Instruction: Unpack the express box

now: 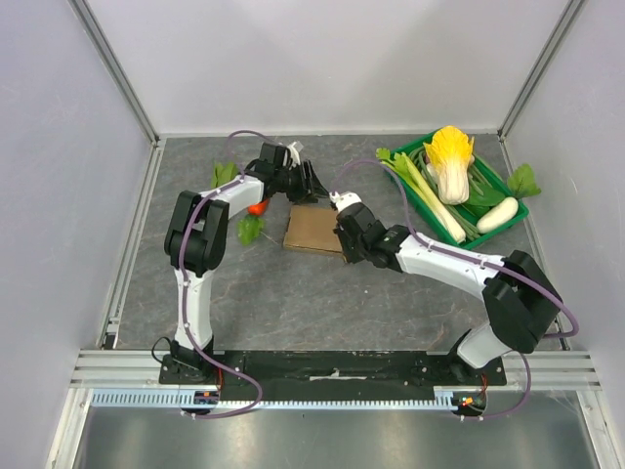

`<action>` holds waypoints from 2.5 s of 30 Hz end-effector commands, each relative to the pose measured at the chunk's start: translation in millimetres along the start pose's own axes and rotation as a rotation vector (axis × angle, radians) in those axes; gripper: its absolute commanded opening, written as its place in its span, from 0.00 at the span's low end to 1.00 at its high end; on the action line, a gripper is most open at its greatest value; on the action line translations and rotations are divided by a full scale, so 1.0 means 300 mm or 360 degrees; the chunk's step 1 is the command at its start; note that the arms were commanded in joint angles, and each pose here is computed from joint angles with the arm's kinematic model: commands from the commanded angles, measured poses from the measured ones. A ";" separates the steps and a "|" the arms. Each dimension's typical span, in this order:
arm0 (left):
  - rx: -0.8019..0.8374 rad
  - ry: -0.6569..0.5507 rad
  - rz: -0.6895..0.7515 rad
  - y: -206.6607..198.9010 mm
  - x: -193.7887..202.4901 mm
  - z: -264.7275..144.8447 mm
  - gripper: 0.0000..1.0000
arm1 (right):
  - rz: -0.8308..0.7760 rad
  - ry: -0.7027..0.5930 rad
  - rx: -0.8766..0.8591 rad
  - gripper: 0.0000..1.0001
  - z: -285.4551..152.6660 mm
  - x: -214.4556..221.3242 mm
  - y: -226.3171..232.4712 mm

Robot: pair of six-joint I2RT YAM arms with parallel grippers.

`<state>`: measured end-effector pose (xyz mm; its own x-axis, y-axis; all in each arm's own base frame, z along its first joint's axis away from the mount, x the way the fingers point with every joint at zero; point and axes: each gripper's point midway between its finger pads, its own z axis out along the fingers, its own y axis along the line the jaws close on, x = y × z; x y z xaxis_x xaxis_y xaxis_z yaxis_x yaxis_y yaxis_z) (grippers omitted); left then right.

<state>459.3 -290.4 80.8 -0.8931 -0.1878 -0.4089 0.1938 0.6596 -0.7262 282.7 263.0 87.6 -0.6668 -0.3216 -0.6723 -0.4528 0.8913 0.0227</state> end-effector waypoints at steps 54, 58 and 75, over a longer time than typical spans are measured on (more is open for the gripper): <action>-0.0045 0.0267 -0.0416 0.176 0.397 -0.229 0.16 | 0.0491 -0.0425 -0.0379 0.00 -0.093 -0.403 -0.057; -0.0063 0.0261 -0.0461 0.197 0.393 -0.231 0.15 | 0.0492 -0.0412 -0.0408 0.00 -0.084 -0.407 -0.042; -0.0124 0.0230 -0.0463 0.228 0.344 -0.245 0.15 | 0.0503 -0.0496 -0.0488 0.00 -0.134 -0.483 -0.016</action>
<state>340.6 -212.1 35.2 -0.9607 -0.2619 -0.0915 -0.0941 0.6178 -0.7807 364.0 257.7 166.5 -0.6505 0.0421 -0.7583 -0.3328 0.8817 0.3344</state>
